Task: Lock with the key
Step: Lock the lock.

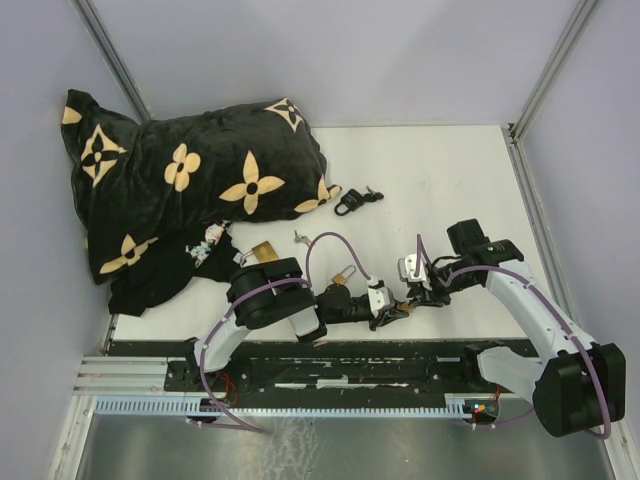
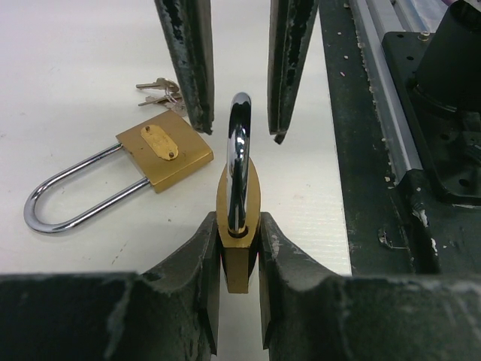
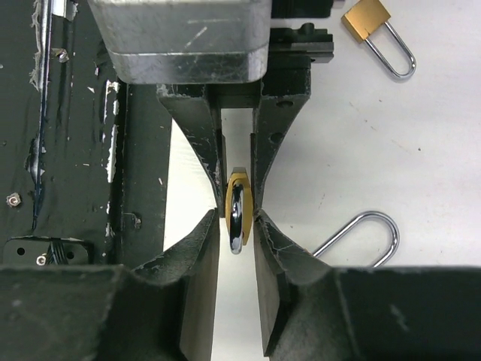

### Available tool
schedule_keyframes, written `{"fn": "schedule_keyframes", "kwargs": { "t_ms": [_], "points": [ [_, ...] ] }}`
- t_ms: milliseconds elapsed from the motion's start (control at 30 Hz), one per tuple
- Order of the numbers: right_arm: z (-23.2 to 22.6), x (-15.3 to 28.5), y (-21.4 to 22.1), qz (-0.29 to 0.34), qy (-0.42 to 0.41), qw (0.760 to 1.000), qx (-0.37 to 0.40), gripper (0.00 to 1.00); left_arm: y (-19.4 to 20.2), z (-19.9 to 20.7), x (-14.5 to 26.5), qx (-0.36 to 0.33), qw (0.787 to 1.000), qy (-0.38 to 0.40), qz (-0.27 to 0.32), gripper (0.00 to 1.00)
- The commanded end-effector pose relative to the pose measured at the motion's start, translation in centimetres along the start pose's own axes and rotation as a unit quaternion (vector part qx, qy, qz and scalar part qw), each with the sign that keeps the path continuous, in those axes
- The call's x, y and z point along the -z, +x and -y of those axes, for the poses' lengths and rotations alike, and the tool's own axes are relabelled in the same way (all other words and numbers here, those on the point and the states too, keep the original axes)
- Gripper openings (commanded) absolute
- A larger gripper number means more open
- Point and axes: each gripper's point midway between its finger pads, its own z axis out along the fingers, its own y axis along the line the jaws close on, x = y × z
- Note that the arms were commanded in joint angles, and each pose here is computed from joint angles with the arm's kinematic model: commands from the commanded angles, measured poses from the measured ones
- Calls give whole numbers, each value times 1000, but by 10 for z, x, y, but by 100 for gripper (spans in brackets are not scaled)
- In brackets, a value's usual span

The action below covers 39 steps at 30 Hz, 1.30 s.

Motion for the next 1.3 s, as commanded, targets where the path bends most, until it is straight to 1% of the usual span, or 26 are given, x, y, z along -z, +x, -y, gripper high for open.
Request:
{"fn": "schedule_keyframes", "kwargs": {
  "t_ms": [0,200,300,467,533,567,600,633,667,733,933,1133,1267],
  "points": [
    [7,2,-11,5,1,1000,19,31,-20,0,-8,3,999,7,35,3],
    [7,1,-6,-9,3,1000,18,29,-21,0,-8,4,999,9,36,3],
    [7,2,-5,-13,4,1000,18,22,-20,0,-8,4,999,9,36,3],
    [6,2,-5,-19,2,1000,19,6,-22,0,-8,6,999,7,38,3],
    [5,4,-2,-27,3,999,20,3,-24,-2,-7,9,999,1,42,5],
    [5,4,-1,-31,4,999,19,2,-24,-4,-6,12,999,-7,45,12],
    [5,5,0,-35,5,999,20,2,-25,-6,-5,14,999,-12,49,16],
    [5,6,0,-36,9,999,17,2,-26,-7,-3,15,998,-17,52,25],
    [6,6,-1,-36,13,999,14,2,-28,-8,-3,16,998,-19,58,30],
    [8,7,-1,-36,20,999,8,2,-29,-7,-2,18,998,-19,64,35],
    [10,7,5,-43,25,999,-4,2,-34,-6,1,20,996,-19,80,37],
    [10,9,1,-15,38,999,-13,2,-31,-5,-2,26,996,-12,81,39],
    [7,7,8,-15,32,999,-4,2,-33,-7,-1,26,995,-18,93,42]
  ]
}}
